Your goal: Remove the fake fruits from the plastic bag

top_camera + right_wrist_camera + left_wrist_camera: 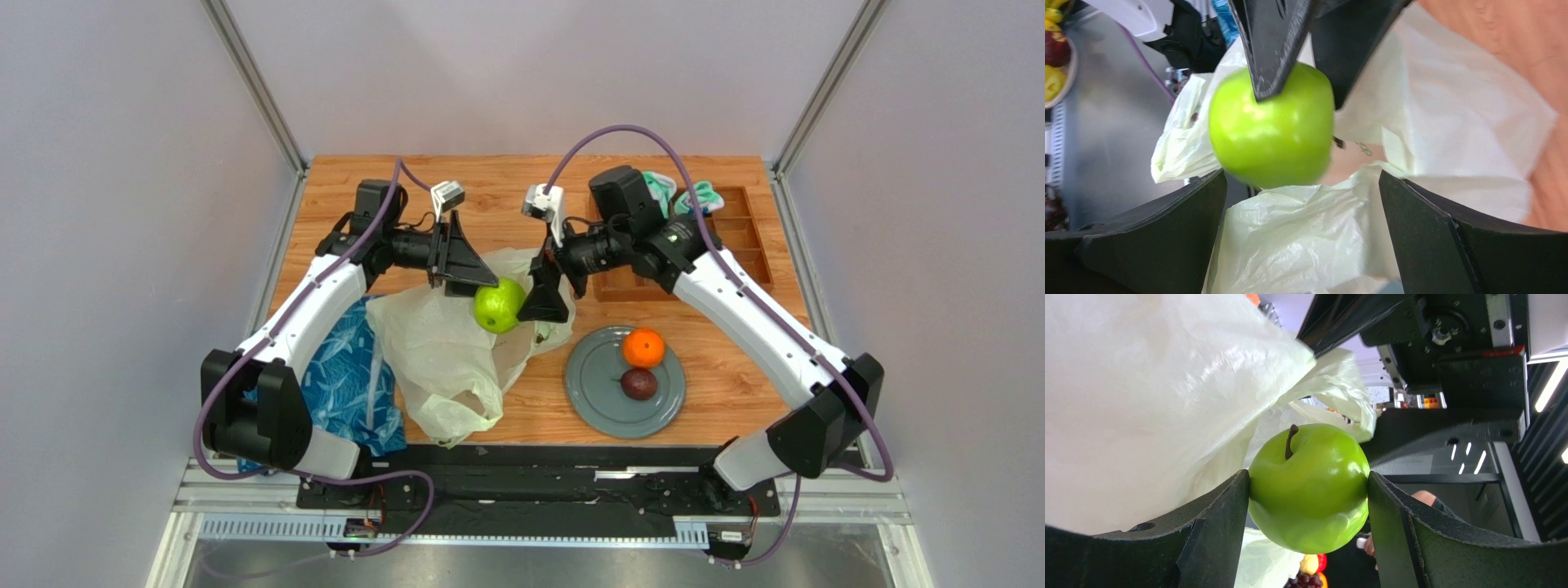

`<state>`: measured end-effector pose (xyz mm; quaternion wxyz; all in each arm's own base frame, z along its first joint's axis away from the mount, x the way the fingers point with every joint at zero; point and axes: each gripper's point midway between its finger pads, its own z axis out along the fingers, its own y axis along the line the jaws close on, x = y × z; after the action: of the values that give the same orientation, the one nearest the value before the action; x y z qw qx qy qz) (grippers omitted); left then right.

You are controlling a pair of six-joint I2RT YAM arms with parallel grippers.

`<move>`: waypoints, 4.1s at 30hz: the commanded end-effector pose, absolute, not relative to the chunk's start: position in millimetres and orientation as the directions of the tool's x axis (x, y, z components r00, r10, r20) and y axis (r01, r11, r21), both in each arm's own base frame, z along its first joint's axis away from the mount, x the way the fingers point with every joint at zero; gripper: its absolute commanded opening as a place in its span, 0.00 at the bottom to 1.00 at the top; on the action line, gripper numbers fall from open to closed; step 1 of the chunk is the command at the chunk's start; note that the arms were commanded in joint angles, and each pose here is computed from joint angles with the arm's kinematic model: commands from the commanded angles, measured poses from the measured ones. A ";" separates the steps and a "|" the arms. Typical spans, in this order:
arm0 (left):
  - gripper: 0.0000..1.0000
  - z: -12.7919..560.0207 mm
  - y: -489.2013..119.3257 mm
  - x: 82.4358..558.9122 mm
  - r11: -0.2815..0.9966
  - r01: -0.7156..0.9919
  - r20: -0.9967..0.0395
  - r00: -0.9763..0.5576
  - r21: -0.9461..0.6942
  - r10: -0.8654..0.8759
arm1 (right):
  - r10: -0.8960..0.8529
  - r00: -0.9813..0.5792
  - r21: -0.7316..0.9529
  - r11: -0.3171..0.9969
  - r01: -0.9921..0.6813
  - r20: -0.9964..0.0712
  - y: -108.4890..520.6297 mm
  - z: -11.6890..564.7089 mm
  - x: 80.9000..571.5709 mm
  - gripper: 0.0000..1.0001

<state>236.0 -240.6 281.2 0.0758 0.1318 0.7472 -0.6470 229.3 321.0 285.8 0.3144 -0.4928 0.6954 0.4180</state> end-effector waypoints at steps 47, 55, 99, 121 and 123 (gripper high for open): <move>0.56 300.1 -191.7 265.9 0.238 0.329 -0.359 -0.929 -0.914 -0.091 | -0.531 -0.192 0.208 0.030 -0.978 -0.825 359.1 216.7 222.9 0.79; 0.58 306.0 -186.1 245.0 0.268 0.391 -0.431 -0.895 -0.881 -0.112 | -0.697 -0.270 0.247 0.136 -0.960 -0.664 360.9 141.6 197.4 0.62; 0.57 305.7 -167.0 240.2 0.272 0.387 -0.446 -0.872 -0.881 -0.203 | -0.655 -0.229 0.103 0.225 -0.969 -0.720 346.9 221.2 221.2 0.41; 0.58 307.3 -165.8 271.6 0.270 0.354 -0.413 -0.887 -0.895 -0.206 | -0.782 -0.499 -0.024 0.546 -0.837 -0.372 73.2 117.5 166.9 0.43; 0.58 304.6 -166.0 271.5 0.275 0.349 -0.410 -0.888 -0.896 -0.208 | -0.777 -0.516 -0.018 0.559 -0.829 -0.361 69.1 111.9 165.4 0.43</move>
<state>272.5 -164.4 298.8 0.2279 0.0346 0.7691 -0.5961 165.7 82.7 119.2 0.1731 -0.4543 0.8683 0.0988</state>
